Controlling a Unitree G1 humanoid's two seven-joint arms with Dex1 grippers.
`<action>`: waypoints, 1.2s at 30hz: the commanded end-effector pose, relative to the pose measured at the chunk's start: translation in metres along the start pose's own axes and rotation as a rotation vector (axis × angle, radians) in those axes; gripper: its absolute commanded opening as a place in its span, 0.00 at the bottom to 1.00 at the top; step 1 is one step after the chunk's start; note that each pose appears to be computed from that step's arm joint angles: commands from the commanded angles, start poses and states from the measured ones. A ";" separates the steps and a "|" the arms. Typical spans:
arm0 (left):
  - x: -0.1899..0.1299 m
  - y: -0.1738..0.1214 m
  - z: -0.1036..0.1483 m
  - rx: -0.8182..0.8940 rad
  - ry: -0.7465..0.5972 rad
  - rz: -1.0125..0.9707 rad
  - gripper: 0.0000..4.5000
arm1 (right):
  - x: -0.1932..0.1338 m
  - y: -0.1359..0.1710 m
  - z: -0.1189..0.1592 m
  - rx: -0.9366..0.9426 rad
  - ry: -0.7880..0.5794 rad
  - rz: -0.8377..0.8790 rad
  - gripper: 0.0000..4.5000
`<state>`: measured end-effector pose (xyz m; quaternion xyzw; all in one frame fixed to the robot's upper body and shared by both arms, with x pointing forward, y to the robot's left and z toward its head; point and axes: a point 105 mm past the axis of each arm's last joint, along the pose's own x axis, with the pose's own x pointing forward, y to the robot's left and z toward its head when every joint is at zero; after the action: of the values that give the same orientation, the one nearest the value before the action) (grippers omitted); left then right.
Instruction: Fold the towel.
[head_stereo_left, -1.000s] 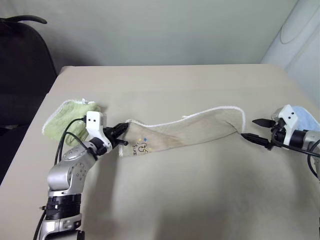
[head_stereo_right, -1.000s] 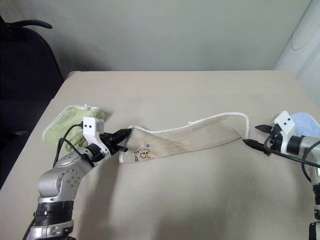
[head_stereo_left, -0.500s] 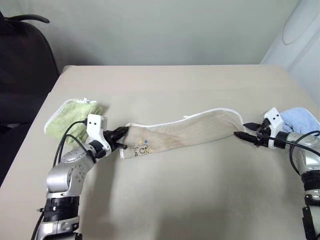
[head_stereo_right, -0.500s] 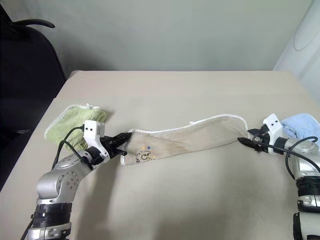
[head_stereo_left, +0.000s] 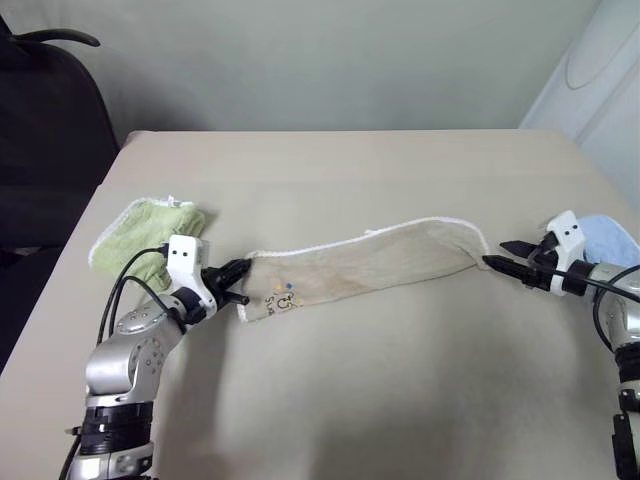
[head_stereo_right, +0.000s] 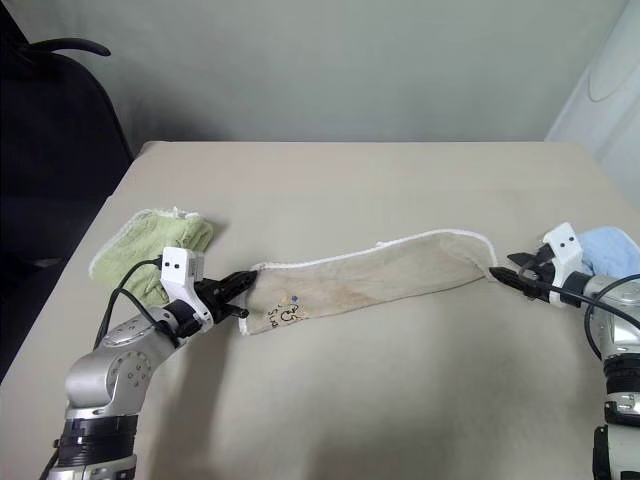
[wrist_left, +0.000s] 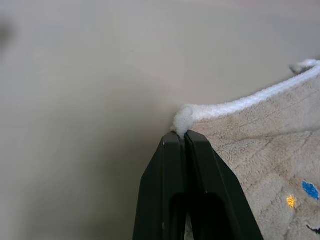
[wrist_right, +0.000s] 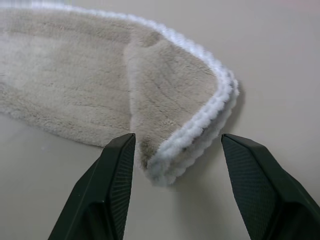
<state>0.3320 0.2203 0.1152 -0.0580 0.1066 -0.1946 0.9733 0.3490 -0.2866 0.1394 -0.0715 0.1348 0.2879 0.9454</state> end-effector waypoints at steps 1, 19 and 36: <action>0.001 0.000 0.011 0.046 -0.031 -0.011 0.00 | -0.014 0.004 0.021 0.131 -0.102 -0.008 0.92; 0.014 -0.013 0.004 0.066 -0.011 -0.091 0.53 | -0.016 0.060 0.002 0.695 -0.156 0.062 1.00; -0.002 0.008 0.061 0.068 -0.285 0.121 0.78 | 0.033 0.040 -0.019 1.074 -0.169 -0.169 1.00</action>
<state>0.3486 0.2405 0.1450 -0.0474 0.0196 -0.1134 0.9922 0.3413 -0.2278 0.1103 0.4292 0.1926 0.1459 0.8703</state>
